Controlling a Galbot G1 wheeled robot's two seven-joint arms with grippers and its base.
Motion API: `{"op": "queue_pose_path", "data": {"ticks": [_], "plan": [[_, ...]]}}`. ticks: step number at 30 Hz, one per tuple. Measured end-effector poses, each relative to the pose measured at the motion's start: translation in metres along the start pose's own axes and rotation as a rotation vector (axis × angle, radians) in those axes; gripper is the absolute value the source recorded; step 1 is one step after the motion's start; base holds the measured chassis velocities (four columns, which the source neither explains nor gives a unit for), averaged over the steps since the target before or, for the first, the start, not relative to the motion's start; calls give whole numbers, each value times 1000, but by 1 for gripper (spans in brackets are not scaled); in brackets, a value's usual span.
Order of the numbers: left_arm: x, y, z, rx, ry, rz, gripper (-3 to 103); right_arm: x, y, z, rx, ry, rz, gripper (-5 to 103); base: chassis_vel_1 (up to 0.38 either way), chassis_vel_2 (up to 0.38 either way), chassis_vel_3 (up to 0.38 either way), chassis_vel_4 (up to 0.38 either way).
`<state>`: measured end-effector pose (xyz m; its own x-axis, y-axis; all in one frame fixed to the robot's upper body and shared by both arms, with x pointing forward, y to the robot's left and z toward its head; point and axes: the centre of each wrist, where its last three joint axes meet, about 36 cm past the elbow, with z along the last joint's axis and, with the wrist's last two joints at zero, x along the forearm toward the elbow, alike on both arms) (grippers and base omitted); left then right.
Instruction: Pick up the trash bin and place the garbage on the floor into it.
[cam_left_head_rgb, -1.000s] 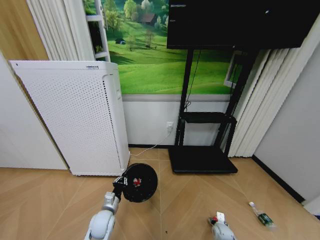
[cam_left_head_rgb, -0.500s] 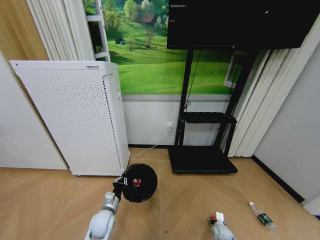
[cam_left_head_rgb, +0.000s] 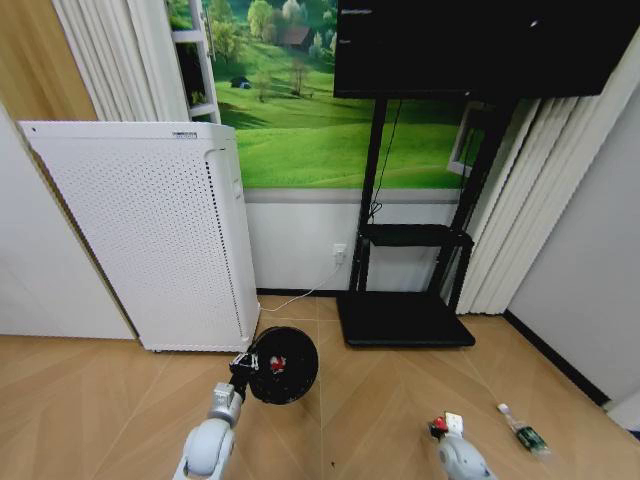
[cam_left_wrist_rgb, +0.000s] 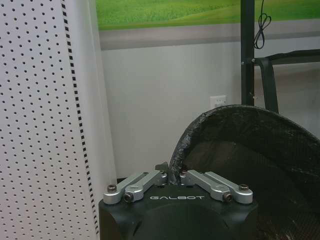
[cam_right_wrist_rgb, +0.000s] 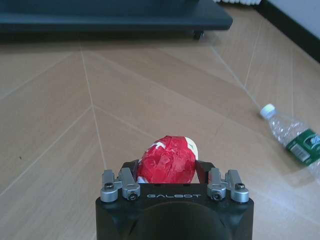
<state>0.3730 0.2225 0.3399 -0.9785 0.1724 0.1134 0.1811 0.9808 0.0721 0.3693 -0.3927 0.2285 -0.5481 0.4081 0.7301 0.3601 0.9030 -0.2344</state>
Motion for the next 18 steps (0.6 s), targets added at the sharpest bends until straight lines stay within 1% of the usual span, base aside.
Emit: {"op": "queue_pose_path", "data": {"ticks": [2,3,4,6,7,8,9,10,12,13,14,15,17,18], "plan": [[-2,-1,1,0,1,3,4,8,-5,-5,17,-39,-16,61,0,0,0,0],[-2,-1,1,0,1,3,4,8,-5,-5,17,-39,-16,61,0,0,0,0],[-2,-2,1,0,1,4,4,11,-7,-8,28,-62,-25,61,0,0,0,0],[-4,-4,0,2,-3,9,4,19,-11,-17,63,-147,-60,61,0,0,0,0],[-4,-4,0,2,-3,9,4,19,-11,-17,63,-147,-60,61,0,0,0,0],[-4,-4,-1,3,-3,11,4,22,-12,-20,73,-176,-76,61,0,0,0,0],[-5,-6,-2,3,-4,15,4,30,-14,-30,97,-250,-122,61,0,0,0,0],[-5,-6,-2,3,-4,15,4,30,-14,-30,97,-250,-122,61,0,0,0,0],[-5,-9,-5,4,-11,22,4,43,-14,-46,126,-371,-197,60,0,0,0,0],[-5,-9,-5,4,-11,22,4,43,-14,-46,126,-371,-197,60,0,0,0,0],[-5,-10,-6,5,-13,25,4,51,-13,-53,136,-422,-237,60,0,0,0,0],[-5,-10,-6,5,-13,25,4,51,-13,-53,136,-422,-237,60,0,0,0,0],[-5,-12,-7,5,-15,28,4,70,-10,-65,138,-500,-307,60,0,0,0,0],[-5,-12,-7,5,-15,28,4,70,-10,-65,138,-500,-307,60,0,0,0,0]]}}
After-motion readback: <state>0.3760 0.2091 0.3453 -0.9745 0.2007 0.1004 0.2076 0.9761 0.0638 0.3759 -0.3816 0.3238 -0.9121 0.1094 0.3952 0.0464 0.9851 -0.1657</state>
